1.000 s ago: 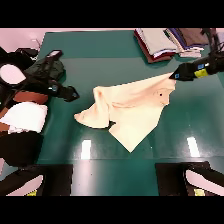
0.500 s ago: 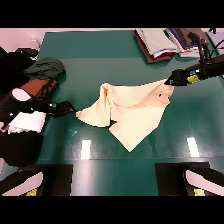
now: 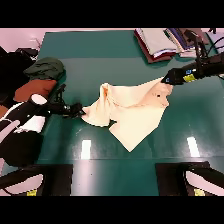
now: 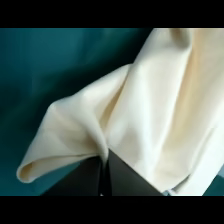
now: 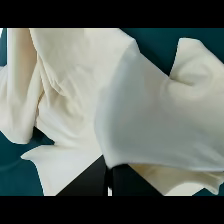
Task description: Fold the shirts.
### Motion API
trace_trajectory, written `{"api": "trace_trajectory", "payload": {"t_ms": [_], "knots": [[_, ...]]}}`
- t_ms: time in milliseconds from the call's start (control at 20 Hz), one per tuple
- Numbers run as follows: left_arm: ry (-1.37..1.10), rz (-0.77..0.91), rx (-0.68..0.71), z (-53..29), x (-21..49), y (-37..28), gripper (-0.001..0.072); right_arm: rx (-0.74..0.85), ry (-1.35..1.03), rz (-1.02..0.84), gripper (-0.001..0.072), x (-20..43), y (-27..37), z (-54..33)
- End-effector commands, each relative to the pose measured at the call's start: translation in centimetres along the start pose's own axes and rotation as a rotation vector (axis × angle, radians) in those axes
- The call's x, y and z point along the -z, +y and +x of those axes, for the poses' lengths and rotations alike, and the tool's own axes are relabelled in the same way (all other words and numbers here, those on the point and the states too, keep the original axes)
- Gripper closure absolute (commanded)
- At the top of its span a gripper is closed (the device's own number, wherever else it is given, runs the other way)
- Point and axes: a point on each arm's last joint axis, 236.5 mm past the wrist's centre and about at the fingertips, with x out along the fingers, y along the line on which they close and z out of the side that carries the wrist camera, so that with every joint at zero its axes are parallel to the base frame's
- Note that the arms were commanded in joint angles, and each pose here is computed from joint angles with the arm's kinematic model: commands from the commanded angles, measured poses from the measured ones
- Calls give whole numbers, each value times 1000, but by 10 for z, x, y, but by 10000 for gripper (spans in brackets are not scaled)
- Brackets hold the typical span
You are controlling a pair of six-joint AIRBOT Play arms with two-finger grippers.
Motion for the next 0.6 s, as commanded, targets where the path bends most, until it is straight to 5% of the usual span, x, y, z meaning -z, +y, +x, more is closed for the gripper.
{"api": "trace_trajectory", "payload": {"t_ms": [0,250,550], "knots": [[-96,68,72,-38,-49,-37,683,29,-129,-24,699,-18,5,-33],[-613,435,143,-263,-129,-167,683,111,-479,-136,699,-56,42,-170],[-1126,857,110,-476,-33,-307,683,284,-785,-241,699,-48,85,-316]]}}
